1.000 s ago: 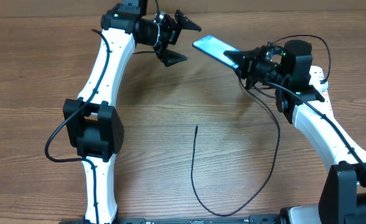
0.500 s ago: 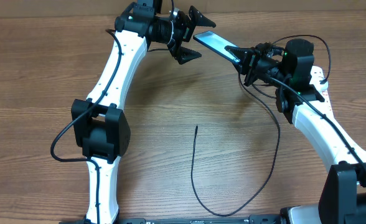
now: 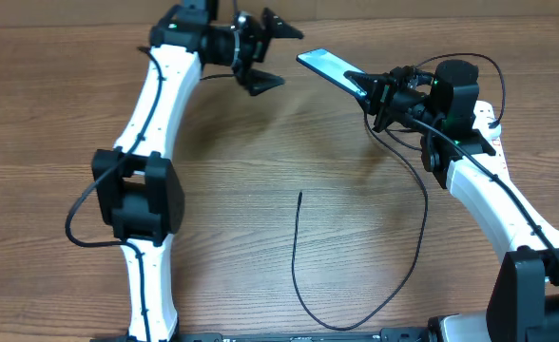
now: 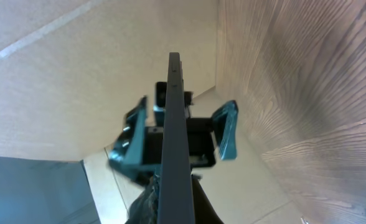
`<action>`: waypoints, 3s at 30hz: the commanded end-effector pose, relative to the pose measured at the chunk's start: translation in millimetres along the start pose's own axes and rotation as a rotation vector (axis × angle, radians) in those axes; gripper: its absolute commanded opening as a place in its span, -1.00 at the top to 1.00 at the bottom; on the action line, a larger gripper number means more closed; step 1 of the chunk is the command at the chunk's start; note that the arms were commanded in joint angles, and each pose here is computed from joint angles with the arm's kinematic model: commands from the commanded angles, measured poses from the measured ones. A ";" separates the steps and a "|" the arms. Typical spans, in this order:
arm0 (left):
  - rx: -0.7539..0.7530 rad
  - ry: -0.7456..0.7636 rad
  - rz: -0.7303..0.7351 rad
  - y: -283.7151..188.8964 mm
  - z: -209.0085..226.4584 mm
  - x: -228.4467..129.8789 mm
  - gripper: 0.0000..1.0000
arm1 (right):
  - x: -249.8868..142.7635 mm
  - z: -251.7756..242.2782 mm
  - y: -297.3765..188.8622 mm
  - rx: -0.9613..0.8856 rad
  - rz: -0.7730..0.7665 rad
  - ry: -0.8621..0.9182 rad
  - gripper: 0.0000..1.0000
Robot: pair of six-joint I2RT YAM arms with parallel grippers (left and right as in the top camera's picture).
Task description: Plug charger to phone and switch on socket
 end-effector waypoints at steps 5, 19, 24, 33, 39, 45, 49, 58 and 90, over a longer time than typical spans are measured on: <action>-0.135 -0.015 0.091 -6.5 56.7 12.4 -1.00 | -3.8 9.8 -1.6 0.027 0.009 -0.043 0.93; -0.182 -0.070 0.067 39.3 1.8 -2.1 -1.00 | -1.8 12.1 -1.7 0.047 -0.028 -0.252 0.93; -0.160 -0.077 0.045 53.1 -2.2 -8.1 -0.99 | -1.7 12.3 -1.7 0.048 -0.032 -0.307 0.93; -0.141 -0.062 0.031 65.4 -5.6 -14.6 -0.94 | 0.5 9.4 -1.3 0.031 -0.054 -0.340 0.93; -0.151 -0.033 0.017 65.5 -8.2 -13.4 -0.95 | 5.1 1.1 -0.5 -0.014 -0.092 -0.260 0.93; -0.140 -0.034 0.006 71.2 -9.3 -16.2 -0.96 | -3.2 -3.7 8.5 -0.018 -0.102 -0.216 0.93; -0.133 -0.046 0.000 75.7 -10.5 -18.7 -0.97 | -7.8 -6.3 13.6 -0.014 -0.119 -0.146 0.92; -0.130 -0.049 -0.005 76.2 -10.3 -18.6 -0.99 | -11.4 -8.7 17.6 -0.015 -0.129 -0.151 0.92; -0.096 -0.056 -0.041 90.2 -12.1 -25.9 -0.45 | -5.5 -11.4 16.7 -0.014 -0.198 -0.054 0.93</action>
Point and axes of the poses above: each gripper's point midway between its finger pads, its own y axis out along the fingers, its own z axis along the line the jaws close on, x = y × z, the point moved 10 cm from there along -y, back along the fingers, and after that the axes turned 12 degrees about y, right-handed, at the moved point
